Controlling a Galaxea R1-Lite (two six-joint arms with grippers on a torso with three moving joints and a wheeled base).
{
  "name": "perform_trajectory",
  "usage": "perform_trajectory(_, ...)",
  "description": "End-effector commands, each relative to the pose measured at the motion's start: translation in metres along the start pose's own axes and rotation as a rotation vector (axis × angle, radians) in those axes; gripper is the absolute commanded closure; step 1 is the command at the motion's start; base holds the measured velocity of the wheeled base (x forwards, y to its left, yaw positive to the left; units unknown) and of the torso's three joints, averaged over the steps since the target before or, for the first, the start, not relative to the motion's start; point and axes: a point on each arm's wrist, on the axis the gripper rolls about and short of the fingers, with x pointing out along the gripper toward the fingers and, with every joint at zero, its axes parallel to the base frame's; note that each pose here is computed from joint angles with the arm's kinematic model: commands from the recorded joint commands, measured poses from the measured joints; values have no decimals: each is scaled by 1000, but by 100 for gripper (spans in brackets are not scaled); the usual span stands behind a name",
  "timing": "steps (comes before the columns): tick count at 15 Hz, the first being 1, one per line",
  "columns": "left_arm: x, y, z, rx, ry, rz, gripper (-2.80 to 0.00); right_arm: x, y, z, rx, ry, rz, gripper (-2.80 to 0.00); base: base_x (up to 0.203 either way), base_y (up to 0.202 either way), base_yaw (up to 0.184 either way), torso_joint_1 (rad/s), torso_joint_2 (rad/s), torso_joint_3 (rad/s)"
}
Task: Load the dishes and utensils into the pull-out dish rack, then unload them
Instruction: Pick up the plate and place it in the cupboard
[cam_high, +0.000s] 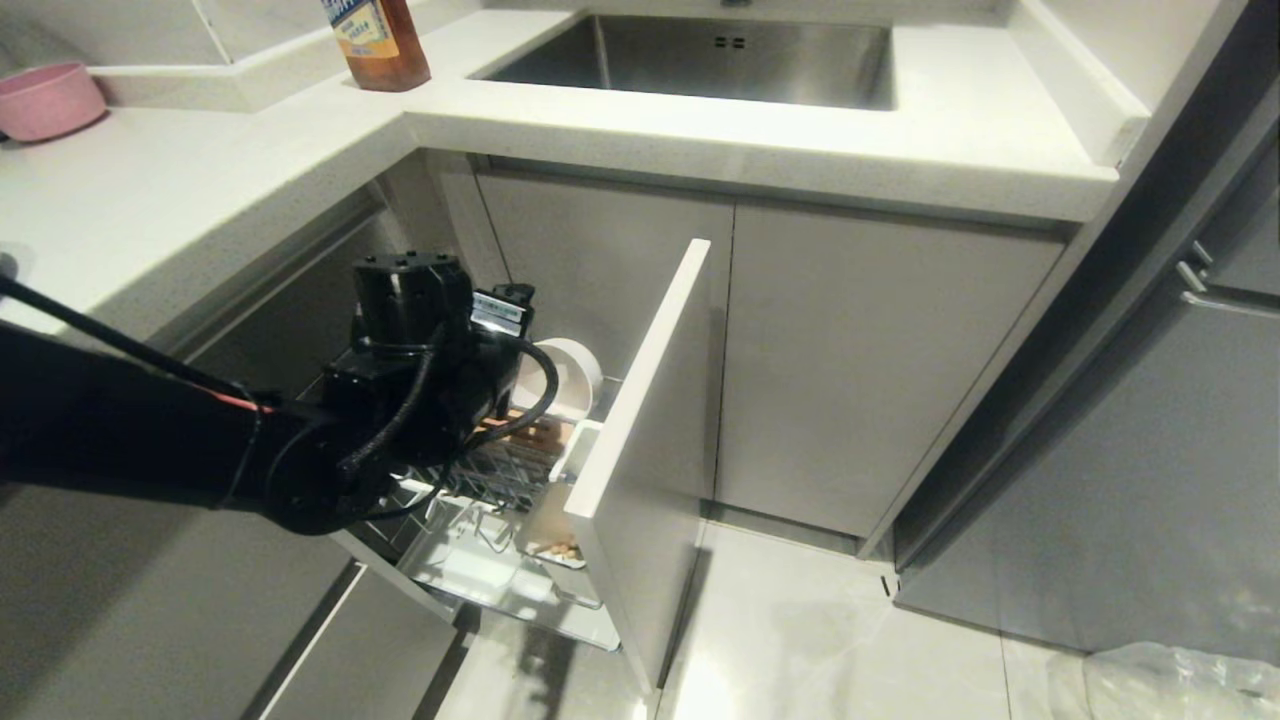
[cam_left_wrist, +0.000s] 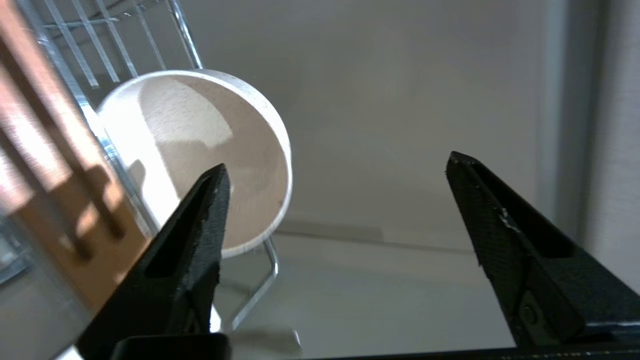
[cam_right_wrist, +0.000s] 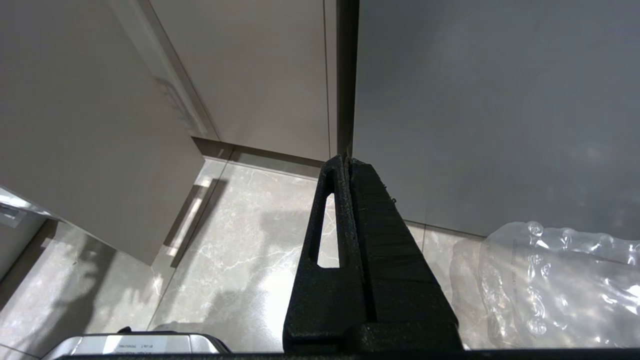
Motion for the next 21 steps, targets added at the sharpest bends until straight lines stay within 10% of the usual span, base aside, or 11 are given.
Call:
perform_trajectory(1,-26,-17,18,-19,-6,-24,-280,0,0,0,0,1,0,0,0,0,0,0,0,0)
perform_trajectory(2,-35,-19,21,-1,11,5,0,0,0,0,0,1,0,0,0,0,0,0,0,0)
perform_trajectory(8,-80,-53,47,74,-36,-19,0,0,0,0,0,1,0,0,0,0,0,0,0,0)
perform_trajectory(14,-122,-119,84,609,-252,-126,0,0,0,0,0,1,0,0,0,0,0,0,0,0)
perform_trajectory(21,-123,-97,190,945,-515,319,0,0,0,0,0,1,0,0,0,0,0,0,0,0)
